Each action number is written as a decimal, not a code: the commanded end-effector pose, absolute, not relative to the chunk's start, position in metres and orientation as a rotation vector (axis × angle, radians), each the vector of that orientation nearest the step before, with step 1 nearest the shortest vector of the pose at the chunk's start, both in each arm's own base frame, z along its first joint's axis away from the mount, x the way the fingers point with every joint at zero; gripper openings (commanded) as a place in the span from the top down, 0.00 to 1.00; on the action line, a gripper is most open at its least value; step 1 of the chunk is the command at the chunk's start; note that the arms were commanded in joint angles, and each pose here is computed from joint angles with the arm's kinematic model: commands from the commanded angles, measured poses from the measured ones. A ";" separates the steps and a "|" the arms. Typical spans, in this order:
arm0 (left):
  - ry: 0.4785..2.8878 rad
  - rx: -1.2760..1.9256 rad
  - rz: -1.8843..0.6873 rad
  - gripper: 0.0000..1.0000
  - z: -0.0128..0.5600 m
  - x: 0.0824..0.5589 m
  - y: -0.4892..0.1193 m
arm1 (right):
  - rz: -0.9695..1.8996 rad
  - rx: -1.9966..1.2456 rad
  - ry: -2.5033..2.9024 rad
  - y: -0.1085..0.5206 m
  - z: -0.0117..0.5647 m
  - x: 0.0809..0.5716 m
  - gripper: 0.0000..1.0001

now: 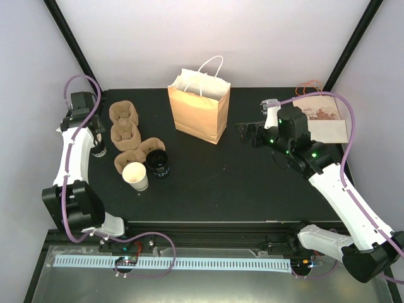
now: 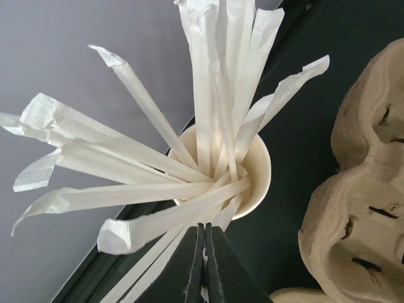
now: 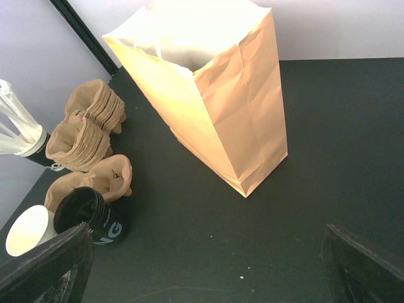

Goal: Pack the takeout coffee

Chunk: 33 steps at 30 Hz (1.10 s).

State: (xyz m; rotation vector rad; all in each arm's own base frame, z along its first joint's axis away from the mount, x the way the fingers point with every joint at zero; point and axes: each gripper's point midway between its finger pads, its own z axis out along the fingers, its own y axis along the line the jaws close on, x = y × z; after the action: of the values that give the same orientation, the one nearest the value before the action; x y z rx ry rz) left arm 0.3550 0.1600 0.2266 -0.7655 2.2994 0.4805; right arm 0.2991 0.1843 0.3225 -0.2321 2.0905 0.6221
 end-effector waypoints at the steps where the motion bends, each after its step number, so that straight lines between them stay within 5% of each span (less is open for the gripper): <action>1: 2.261 -0.776 0.499 0.98 0.253 0.356 0.166 | 0.626 -0.255 2.075 0.184 0.326 0.297 0.00; 9: 2.085 -0.736 0.298 0.98 0.333 0.358 0.145 | 0.620 -0.277 2.071 0.185 0.325 0.297 0.00; 17: 1.789 -0.854 -0.173 0.99 0.427 0.336 0.093 | 0.633 -0.296 2.072 0.189 0.322 0.296 0.00; 25: 1.558 -0.836 -0.173 0.98 0.503 0.277 0.089 | 0.627 -0.281 2.067 0.185 0.319 0.293 0.00; 33: 1.536 -0.365 -0.838 0.98 0.520 0.338 -0.010 | 0.640 -0.269 2.058 0.184 0.315 0.291 0.00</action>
State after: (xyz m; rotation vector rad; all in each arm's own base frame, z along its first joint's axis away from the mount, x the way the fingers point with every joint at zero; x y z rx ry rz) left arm 0.2905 0.0437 0.5156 -0.6027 1.4888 -0.4552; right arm 0.2916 0.1834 0.3064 -0.2737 2.1003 0.6172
